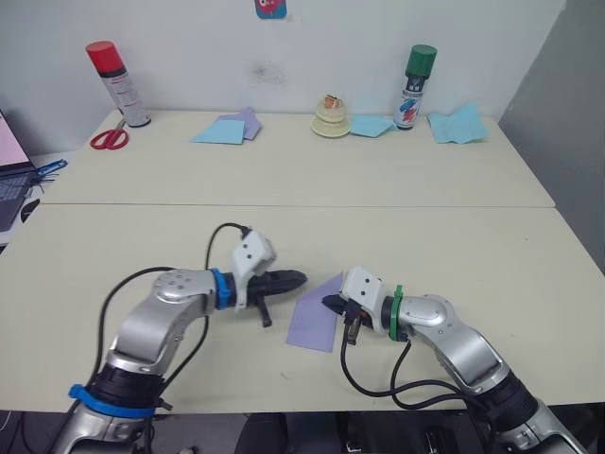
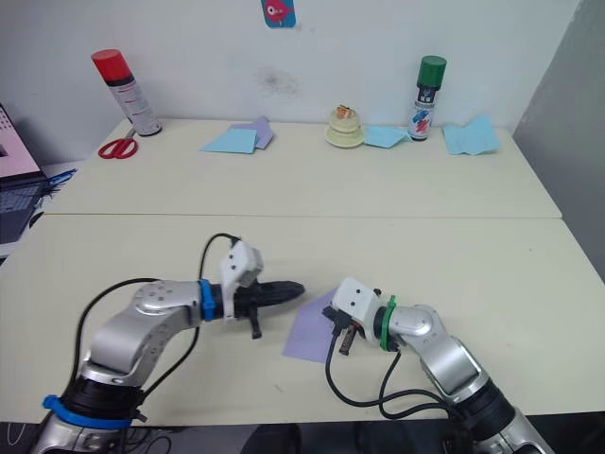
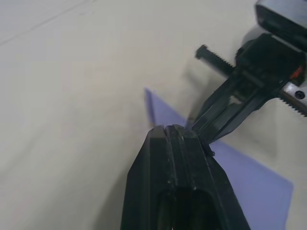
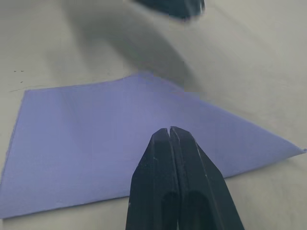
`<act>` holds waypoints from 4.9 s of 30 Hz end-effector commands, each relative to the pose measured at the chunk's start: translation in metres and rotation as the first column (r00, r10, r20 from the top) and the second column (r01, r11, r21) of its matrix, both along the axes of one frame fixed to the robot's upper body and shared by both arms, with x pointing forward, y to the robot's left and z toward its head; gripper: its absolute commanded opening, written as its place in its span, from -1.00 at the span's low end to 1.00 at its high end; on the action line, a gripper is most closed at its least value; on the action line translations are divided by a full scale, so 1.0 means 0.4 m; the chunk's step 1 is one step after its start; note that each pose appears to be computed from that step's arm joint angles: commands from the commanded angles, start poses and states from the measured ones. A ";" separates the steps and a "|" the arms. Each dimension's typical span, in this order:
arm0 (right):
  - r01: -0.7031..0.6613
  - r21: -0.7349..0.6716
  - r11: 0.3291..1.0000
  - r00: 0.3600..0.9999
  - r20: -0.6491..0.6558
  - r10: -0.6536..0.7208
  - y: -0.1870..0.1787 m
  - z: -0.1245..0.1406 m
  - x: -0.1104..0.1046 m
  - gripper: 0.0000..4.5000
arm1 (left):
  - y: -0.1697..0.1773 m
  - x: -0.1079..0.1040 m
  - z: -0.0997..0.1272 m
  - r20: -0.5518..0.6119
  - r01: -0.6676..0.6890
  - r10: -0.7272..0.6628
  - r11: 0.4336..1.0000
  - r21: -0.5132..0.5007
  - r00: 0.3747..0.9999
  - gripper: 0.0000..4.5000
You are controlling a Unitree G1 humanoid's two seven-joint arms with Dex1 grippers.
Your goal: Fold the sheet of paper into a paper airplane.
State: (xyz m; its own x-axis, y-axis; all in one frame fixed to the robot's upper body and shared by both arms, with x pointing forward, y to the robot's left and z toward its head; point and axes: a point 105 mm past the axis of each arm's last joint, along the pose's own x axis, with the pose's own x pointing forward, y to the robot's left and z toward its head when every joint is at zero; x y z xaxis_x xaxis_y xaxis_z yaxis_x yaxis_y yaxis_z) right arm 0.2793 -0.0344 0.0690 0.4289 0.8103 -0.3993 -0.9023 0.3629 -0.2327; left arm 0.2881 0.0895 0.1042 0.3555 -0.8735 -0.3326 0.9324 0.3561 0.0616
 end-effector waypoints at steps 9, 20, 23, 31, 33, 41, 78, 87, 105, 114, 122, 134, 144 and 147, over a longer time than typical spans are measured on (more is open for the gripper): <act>-0.037 0.055 0.998 0.993 0.117 0.031 -0.011 0.050 -0.004 -1.00 | -0.022 0.045 -0.098 0.015 -0.010 0.009 0.997 0.082 1.000 -0.99; 0.110 0.071 0.991 0.983 0.139 -0.119 -0.033 0.016 0.078 -1.00 | -0.005 0.022 -0.134 -0.020 -0.004 0.006 0.994 0.113 1.000 -0.99; 0.178 0.025 0.984 0.978 0.110 -0.180 -0.061 -0.026 0.099 -1.00 | -0.002 0.021 -0.135 -0.021 -0.007 0.010 0.993 0.114 1.000 -0.99; 0.327 -0.040 0.944 0.945 0.036 -0.326 -0.135 -0.099 0.127 -1.00 | 0.003 0.026 -0.137 -0.027 -0.024 0.027 0.993 0.112 0.999 -0.99; 0.374 -0.032 0.927 0.928 0.023 -0.373 -0.148 -0.105 0.140 -1.00 | 0.003 0.026 -0.141 -0.032 -0.027 0.031 0.993 0.112 0.999 -0.99; 0.413 0.089 0.906 0.906 0.058 -0.419 -0.144 -0.067 0.163 -1.00 | 0.000 0.026 -0.147 -0.042 -0.029 0.034 0.993 0.113 0.999 -0.99; -0.163 0.084 0.983 0.986 -0.031 0.166 -0.008 -0.084 -0.083 -1.00 | 0.027 0.049 -0.190 -0.124 -0.142 0.157 0.983 0.120 0.980 -0.99; -0.253 0.085 0.964 0.961 -0.093 0.261 -0.001 -0.101 -0.168 -1.00 | 0.028 0.041 -0.197 -0.129 -0.132 0.148 0.983 0.128 0.981 -0.99; -0.151 0.211 0.966 0.986 0.098 0.133 -0.017 0.023 -0.090 -1.00 | 0.055 0.022 -0.209 -0.139 -0.135 0.155 0.980 0.145 0.978 -0.99; 0.053 0.206 0.977 0.982 0.168 -0.089 -0.010 0.039 0.042 -1.00 | 0.073 0.014 -0.212 -0.138 -0.125 0.149 0.978 0.167 0.979 -0.99; 0.110 0.133 0.985 0.983 0.135 -0.128 0.006 -0.016 0.076 -1.00 | 0.082 0.004 -0.216 -0.144 -0.129 0.154 0.976 0.174 0.977 -0.99; 0.315 0.033 0.948 0.948 0.043 -0.317 -0.091 -0.094 0.110 -1.00 | 0.080 0.000 -0.225 -0.154 -0.137 0.164 0.975 0.173 0.974 -0.99; 0.239 0.252 0.938 0.953 0.127 -0.277 -0.045 0.031 0.104 -1.00 | 0.054 0.004 -0.181 -0.141 -0.128 0.136 0.990 0.062 0.981 -0.99; 0.173 0.300 0.938 0.956 0.178 -0.233 -0.044 0.092 0.082 -1.00 | 0.048 0.013 -0.123 -0.064 -0.107 0.107 0.994 0.010 0.992 -0.99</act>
State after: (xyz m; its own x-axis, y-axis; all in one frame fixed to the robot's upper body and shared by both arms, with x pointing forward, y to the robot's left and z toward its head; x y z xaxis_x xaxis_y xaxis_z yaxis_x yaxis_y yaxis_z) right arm 0.3157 -0.0540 0.0756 0.6627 0.7332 -0.1521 -0.7451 0.6252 -0.2325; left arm 0.2949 0.0985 0.0611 0.4151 -0.8472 -0.3315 0.9006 0.4344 0.0177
